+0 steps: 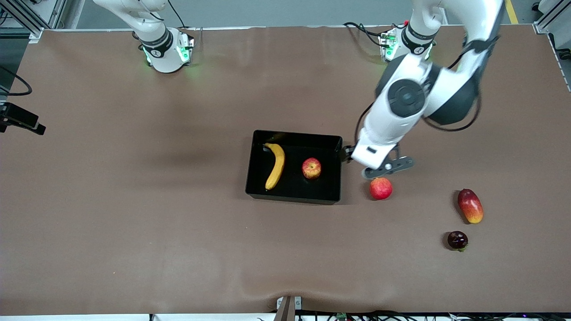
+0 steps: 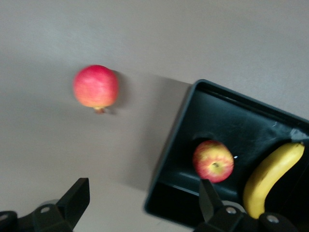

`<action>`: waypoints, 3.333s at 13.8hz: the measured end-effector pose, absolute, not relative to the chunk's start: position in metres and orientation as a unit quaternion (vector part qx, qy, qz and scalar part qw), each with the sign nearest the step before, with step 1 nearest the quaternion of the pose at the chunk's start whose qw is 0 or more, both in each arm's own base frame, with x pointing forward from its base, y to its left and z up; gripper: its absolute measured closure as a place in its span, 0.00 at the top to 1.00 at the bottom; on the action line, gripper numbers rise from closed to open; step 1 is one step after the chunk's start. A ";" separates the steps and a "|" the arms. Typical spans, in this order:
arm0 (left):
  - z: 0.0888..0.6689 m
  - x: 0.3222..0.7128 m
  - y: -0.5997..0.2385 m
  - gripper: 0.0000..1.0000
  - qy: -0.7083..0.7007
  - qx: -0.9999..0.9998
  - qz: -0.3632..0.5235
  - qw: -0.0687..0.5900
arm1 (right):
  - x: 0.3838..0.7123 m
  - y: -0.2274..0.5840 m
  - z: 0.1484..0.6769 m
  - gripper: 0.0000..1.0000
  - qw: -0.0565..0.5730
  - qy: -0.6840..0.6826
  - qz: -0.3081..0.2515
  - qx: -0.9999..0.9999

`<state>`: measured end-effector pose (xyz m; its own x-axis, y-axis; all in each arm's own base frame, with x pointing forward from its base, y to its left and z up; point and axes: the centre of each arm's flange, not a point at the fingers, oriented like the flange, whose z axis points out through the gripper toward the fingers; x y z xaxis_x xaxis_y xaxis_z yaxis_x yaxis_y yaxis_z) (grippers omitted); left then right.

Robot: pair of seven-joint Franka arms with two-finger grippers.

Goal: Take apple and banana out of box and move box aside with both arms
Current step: 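Lower the left gripper onto the red apple and close it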

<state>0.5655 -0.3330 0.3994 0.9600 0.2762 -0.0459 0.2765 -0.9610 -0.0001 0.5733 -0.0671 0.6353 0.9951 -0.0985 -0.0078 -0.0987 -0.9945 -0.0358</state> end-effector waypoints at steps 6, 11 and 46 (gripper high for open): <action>0.342 0.557 -0.383 1.00 0.176 0.984 -0.006 0.010 | 0.573 -0.067 0.635 1.00 0.018 0.049 0.004 -0.999; 0.286 0.549 -0.417 1.00 0.216 0.976 -0.006 0.026 | 0.573 -0.067 0.635 1.00 0.018 0.049 0.004 -0.999; 0.209 0.547 -0.429 1.00 0.192 0.981 0.006 0.003 | 0.574 -0.067 0.628 1.00 0.019 0.049 0.012 -0.999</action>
<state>0.5466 -0.4292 0.2092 0.9263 0.3766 0.0099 0.3766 -0.9264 0.0071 0.5744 -0.0665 0.6284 0.9949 -0.0976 -0.0255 -0.0985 -0.9944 -0.0371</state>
